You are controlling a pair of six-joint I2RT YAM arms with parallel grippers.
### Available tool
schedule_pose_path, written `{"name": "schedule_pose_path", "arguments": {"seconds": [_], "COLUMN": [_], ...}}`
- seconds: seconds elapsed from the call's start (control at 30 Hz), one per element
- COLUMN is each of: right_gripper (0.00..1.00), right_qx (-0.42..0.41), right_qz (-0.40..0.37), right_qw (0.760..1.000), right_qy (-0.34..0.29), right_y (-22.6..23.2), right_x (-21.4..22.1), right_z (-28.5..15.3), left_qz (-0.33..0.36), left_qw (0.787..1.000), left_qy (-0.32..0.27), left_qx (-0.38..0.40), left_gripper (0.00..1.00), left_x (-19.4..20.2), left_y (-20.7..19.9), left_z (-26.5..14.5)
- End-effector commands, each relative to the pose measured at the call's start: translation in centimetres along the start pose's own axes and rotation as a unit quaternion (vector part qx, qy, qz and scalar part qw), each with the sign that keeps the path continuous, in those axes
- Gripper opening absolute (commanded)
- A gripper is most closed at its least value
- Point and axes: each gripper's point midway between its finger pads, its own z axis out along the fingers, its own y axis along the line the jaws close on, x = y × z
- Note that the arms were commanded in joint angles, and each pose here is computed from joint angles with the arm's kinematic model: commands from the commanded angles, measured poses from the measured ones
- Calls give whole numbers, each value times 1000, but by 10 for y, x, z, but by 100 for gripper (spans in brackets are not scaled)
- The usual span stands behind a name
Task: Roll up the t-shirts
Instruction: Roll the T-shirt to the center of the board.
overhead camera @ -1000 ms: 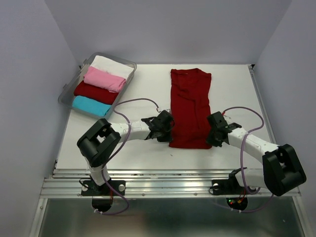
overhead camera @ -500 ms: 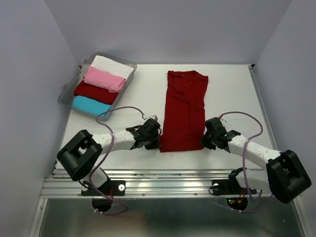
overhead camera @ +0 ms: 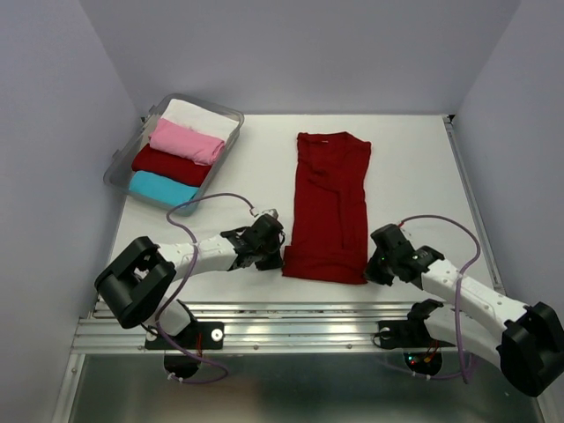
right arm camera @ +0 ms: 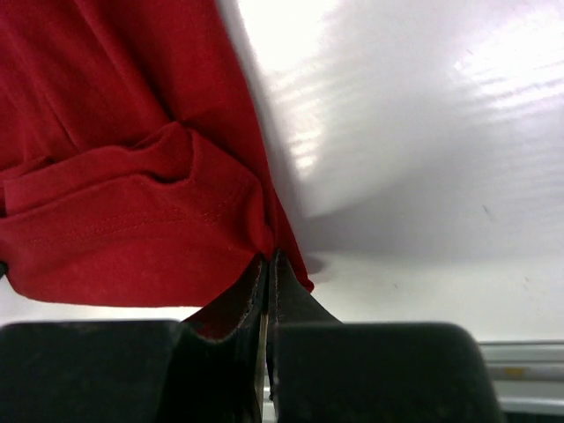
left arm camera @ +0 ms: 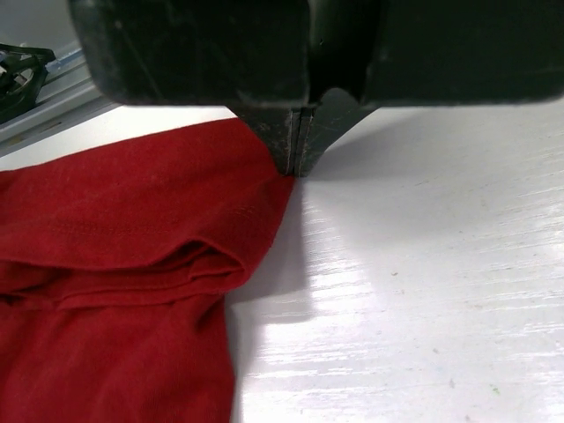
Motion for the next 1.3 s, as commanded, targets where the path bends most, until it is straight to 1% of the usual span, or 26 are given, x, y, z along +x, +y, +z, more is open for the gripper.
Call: {"name": "schedule_pose_path", "arguments": {"seconds": [0.0, 0.23, 0.33, 0.37, 0.4, 0.5, 0.63, 0.7, 0.73, 0.8, 0.83, 0.93, 1.0, 1.03, 1.07, 1.1, 1.13, 1.17, 1.2, 1.27], "right_gripper": [1, 1, 16, 23, 27, 36, 38, 36, 35, 33, 33, 33, 33, 32, 32, 31, 31, 30, 29, 29], "right_qx": [48, 57, 63, 63, 64, 63, 63, 58, 51, 50, 51, 59, 65, 80, 80, 70, 71, 65, 67, 73], "right_qz": [0, -2, -3, -3, -3, -5, -7, 1, -2, 0, -4, -29, -31, -35, -36, -41, -40, -30, -35, -40], "right_qw": [999, 998, 998, 998, 998, 998, 997, 997, 997, 995, 993, 989, 988, 988, 989, 988, 990, 990, 990, 990], "right_qy": [22, 17, 30, 30, 29, 13, -36, -59, -64, -86, -102, -129, -138, -124, -122, -128, -115, -121, -119, -114], "right_y": [-29, -33, -35, -35, -34, -29, -18, -7, -1, 12, 18, 41, 49, 47, 49, 55, 55, 56, 56, 60], "right_x": [15, 12, 17, 17, 17, 7, -19, -33, -37, -52, -61, -87, -104, -113, -118, -127, -129, -141, -144, -151], "right_z": [-12, -21, -17, -17, -17, -22, -36, -44, -43, -44, -45, -44, -36, -24, -19, -13, -3, 2, 6, 16], "left_qz": [16, 32, 43, 44, 46, 51, 59, 69, 71, 84, 88, 103, 110, 117, 119, 120, 127, 129, 131, 136], "left_qw": [1000, 999, 999, 999, 999, 999, 998, 997, 996, 993, 992, 991, 989, 989, 988, 989, 988, 987, 988, 986], "left_qy": [-8, -5, 7, 8, 8, 1, -25, -39, -58, -76, -83, -79, -86, -79, -89, -82, -74, -82, -74, -81], "left_qx": [-5, 6, 15, 16, 18, 17, 13, 27, 20, 30, 32, 22, 37, 34, 41, 32, 43, 52, 46, 50], "left_gripper": [0, 0, 1, 11, 13, 21, 20, 20, 20, 20, 20, 19, 19, 19, 19, 18, 18, 17, 17, 17], "left_x": [-10, -12, -8, -9, -9, -15, -32, -44, -54, -73, -85, -99, -114, -116, -128, -130, -130, -139, -140, -151], "left_y": [-6, -12, -15, -16, -18, -20, -29, -42, -43, -59, -69, -76, -92, -93, -104, -101, -108, -118, -117, -125], "left_z": [-2, -5, -6, -7, -9, -18, -32, -41, -42, -48, -48, -33, -31, -20, -20, -7, -4, -4, 9, 16]}}
